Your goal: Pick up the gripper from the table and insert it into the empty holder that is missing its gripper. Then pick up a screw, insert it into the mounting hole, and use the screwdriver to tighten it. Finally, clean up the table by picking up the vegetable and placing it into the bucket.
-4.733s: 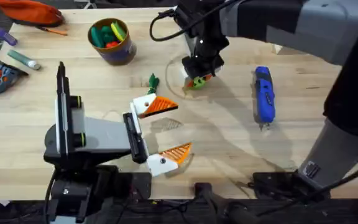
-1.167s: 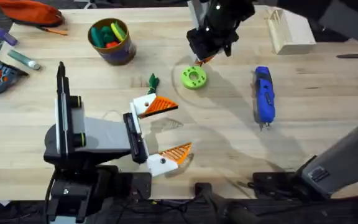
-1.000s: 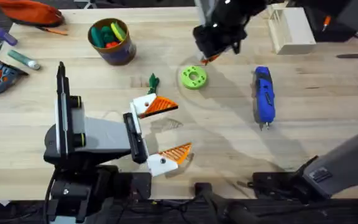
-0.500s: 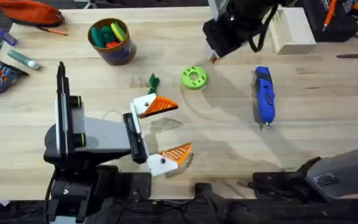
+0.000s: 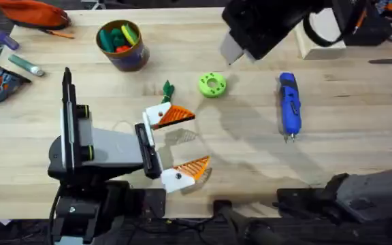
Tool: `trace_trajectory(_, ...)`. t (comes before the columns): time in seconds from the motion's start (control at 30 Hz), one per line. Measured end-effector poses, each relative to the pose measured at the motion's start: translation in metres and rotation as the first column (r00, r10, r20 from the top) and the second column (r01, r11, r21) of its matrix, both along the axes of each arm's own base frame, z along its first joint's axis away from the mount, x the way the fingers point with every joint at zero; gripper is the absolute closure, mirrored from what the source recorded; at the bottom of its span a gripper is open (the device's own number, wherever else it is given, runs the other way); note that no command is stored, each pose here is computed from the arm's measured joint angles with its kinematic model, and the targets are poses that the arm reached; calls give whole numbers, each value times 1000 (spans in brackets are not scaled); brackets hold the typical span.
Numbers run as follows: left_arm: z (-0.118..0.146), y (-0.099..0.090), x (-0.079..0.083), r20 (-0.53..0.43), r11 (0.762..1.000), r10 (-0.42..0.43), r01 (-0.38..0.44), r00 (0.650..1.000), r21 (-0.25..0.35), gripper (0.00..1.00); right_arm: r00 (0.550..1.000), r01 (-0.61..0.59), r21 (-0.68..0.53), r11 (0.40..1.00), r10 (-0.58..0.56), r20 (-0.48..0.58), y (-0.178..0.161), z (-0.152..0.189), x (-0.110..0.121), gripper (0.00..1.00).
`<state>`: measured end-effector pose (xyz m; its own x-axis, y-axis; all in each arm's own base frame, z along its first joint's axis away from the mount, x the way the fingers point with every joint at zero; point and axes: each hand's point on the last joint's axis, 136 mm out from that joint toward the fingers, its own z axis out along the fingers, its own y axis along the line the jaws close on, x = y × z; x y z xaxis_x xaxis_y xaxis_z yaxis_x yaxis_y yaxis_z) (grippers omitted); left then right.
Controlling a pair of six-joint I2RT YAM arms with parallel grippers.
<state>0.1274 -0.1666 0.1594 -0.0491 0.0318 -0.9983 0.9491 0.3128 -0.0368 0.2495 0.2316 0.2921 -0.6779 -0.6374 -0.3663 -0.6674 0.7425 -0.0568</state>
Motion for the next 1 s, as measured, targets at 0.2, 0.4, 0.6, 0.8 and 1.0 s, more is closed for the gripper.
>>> trace_trajectory(0.2, 0, 0, 0, 0, 1000, 0, 0, 1000, 0, 15, 995, -99, -1, 995, 99, 4, 21, 1, -22, 995)
trace_trajectory(0.4, 0, 0, 0, 0, 1000, 0, 0, 1000, 0, 14, 977, -213, 13, 977, 213, 27, 45, 9, -47, 995)
trace_trajectory(0.6, 0, 0, 0, 0, 1000, 0, 0, 1000, 0, 16, 958, -285, 21, 958, 283, 47, 64, 16, -59, 995)
trace_trajectory(0.8, 0, 0, 0, 0, 1000, 0, 0, 1000, 0, 15, 939, -341, -13, 940, 341, 28, 84, 6, -62, 995)
trace_trajectory(1.0, 0, 0, 0, 0, 1000, 0, 0, 1000, 0, 15, 926, -376, -40, 926, 377, 3, 95, -5, -67, 995)
